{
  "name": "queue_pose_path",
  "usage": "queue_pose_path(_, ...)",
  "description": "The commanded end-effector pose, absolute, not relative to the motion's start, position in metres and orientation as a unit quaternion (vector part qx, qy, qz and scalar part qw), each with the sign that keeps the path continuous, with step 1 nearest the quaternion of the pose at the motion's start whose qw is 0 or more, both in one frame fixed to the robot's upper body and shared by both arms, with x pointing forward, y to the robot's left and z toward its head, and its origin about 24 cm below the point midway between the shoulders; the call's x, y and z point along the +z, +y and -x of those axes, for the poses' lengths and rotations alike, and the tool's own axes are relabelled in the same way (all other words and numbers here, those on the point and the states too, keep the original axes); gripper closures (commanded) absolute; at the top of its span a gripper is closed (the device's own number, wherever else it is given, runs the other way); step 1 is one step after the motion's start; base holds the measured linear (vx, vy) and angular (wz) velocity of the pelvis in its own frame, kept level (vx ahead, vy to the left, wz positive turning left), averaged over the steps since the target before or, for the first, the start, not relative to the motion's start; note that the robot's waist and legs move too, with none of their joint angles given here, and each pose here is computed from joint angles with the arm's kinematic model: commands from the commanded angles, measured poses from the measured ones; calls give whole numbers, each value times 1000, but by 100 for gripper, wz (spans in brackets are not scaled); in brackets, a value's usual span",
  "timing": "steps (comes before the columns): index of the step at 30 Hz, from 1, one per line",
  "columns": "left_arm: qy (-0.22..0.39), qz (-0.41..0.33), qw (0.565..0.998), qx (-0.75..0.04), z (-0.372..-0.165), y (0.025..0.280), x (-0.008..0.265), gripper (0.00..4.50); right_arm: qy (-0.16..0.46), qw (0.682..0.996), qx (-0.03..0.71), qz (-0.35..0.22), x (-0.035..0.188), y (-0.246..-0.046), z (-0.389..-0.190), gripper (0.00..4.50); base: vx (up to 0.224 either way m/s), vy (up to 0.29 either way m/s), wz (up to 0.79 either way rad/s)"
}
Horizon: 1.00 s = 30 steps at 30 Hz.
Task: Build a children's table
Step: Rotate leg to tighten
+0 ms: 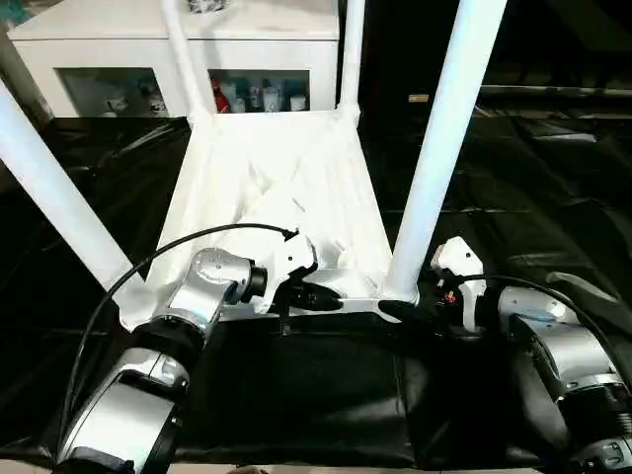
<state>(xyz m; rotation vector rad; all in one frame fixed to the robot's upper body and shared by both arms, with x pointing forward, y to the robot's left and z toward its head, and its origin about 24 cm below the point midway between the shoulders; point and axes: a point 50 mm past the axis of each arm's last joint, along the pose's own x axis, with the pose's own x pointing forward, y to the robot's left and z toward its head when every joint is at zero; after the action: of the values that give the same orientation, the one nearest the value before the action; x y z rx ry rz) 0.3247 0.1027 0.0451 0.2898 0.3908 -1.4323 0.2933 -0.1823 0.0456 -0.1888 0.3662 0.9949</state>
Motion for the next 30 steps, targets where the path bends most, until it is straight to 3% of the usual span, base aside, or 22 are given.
queue_pose_path(1,174,-101,710,-674,-317,94,40,450,164,852,490,85,48,-175,-295,104,0,0,0)
queue_pose_path(11,181,-100,706,-678,-316,96,40,450,163,856,484,74,47,-176,-294,170,0,0,0)
queue_pose_path(16,182,-106,717,-664,-316,92,36,450,167,883,438,39,37,-178,-294,175,0,0,0)
queue_pose_path(20,183,-130,788,-573,-329,71,29,450,175,935,308,13,18,-171,-302,176,0,0,0)
queue_pose_path(22,183,-130,788,-573,-329,71,29,450,175,935,308,13,18,-171,-302,176,0,0,0)
queue_pose_path(26,174,-120,818,-535,-330,35,29,450,194,958,211,-15,9,-150,-309,176,0,0,0)
queue_pose_path(30,162,-125,802,-561,-322,10,30,450,179,959,220,17,12,-128,-314,176,0,0,0)
